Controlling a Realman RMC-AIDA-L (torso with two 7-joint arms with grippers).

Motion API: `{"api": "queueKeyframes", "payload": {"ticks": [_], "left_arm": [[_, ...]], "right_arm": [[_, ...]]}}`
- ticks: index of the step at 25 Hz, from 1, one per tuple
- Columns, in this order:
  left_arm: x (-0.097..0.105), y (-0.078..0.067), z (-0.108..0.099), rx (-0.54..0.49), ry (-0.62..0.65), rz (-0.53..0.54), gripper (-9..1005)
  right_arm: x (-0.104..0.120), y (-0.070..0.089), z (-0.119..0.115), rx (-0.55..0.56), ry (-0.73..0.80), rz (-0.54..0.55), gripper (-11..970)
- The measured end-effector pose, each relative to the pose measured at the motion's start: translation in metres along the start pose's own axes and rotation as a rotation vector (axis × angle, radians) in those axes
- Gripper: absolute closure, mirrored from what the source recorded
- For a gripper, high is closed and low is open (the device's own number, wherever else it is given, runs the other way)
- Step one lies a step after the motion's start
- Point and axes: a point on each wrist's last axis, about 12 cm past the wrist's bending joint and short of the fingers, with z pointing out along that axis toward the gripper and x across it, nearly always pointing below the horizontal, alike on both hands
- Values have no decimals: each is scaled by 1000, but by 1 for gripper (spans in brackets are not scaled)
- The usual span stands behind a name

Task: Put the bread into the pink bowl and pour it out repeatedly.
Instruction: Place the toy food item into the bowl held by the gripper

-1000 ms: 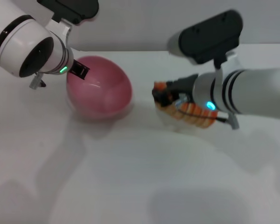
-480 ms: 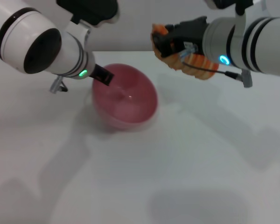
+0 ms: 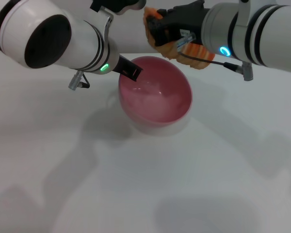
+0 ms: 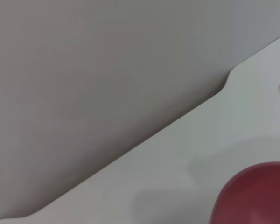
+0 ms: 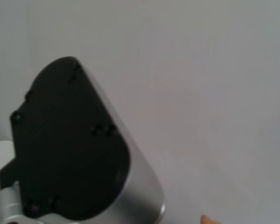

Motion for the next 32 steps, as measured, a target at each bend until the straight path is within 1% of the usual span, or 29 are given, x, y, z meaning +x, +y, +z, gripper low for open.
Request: {"api": "queueKeyframes", "payload": {"ticks": [6, 14, 19, 25, 30, 32], "left_arm": [[-2, -1, -1, 7, -4, -2, 954], [-5, -5, -5, 31, -22, -11, 953], [-4, -4, -5, 30, -22, -12, 953], [-4, -3, -5, 23, -21, -10, 953], [-3, -1, -4, 18, -20, -13, 953], [-3, -1, -4, 18, -20, -13, 953]], "right_arm": [[3, 7, 0, -22, -12, -3, 782], [11, 19, 5, -59, -44, -37, 769], [15, 24, 5, -72, -54, -68, 750], [14, 23, 0, -70, -71, -68, 500], [15, 23, -3, -70, -75, -61, 325], [14, 21, -6, -62, -84, -48, 329]]}}
